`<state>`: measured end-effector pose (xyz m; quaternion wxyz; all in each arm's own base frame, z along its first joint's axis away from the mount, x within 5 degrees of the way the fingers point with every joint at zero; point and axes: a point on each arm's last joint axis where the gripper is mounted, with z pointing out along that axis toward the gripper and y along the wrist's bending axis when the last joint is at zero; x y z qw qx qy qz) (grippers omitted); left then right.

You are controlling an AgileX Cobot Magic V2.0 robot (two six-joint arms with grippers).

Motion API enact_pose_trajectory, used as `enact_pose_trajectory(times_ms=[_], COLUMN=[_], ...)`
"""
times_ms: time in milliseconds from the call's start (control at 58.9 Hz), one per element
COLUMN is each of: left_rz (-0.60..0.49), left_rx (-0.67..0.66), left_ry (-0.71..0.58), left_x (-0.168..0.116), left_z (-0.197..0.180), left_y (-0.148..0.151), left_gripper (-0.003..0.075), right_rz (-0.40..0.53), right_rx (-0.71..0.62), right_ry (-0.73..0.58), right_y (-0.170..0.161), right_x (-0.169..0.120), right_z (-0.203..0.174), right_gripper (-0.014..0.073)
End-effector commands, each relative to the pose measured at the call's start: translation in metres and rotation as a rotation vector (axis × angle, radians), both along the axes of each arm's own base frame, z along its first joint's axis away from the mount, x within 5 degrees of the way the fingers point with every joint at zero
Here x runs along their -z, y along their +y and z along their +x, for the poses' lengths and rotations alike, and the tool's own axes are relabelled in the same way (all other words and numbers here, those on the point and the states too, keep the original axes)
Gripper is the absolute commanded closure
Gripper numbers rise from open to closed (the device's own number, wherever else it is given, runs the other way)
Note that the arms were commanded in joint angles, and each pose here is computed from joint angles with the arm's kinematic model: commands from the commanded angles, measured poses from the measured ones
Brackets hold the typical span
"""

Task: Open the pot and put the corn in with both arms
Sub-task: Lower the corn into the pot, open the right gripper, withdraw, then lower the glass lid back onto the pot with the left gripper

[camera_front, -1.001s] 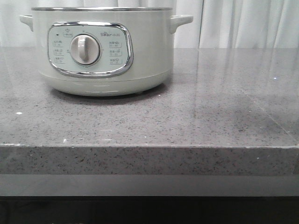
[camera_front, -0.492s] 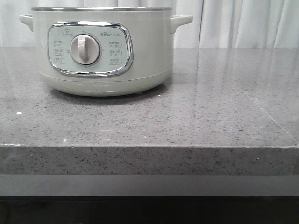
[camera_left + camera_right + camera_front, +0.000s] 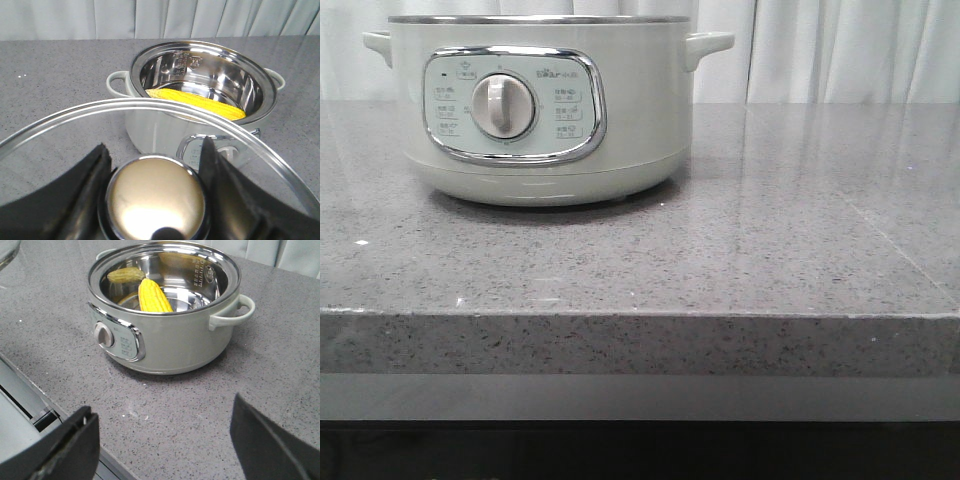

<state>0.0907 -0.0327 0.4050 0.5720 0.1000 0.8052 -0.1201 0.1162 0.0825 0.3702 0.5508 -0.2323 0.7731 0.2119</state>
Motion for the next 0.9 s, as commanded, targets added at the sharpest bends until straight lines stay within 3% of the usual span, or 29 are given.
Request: enact_pose_trajectory(times_ms=[0,204,407,628,883], left_rz=[-0.06,-0.067,-0.146,-0.191,-0.16], left_rx=[0.019,0.023,0.071,0.122,0.13], left_ry=[-0.17,-0.181,-0.318,-0.431,-0.359], left_x=[-0.024,-0.025,-0.039,-0.047,-0.049], left_z=[-0.002,-0.001,0.013,0.051,0.119], left_y=[0.0,-0.001,-0.013,-0.038,-0.074], left_gripper=[0.0438,0.0438,0.0438,0.0438,0.0438], right_rz=[0.044,0.044,0.044,0.044,0.044], right_rx=[0.013,0.013,0.013,0.013,0.013], right_ry=[-0.086,-0.086,-0.086,-0.086,-0.086], right_y=[-0.001,-0.001,-0.001,-0.001,-0.001], right_x=[-0.014,-0.014,-0.014,-0.014,-0.014], right_z=[0.001,0.001,0.001,0.001,0.001], right_gripper=[0.0034,0.0034,0.0034,0.0034,0.0034])
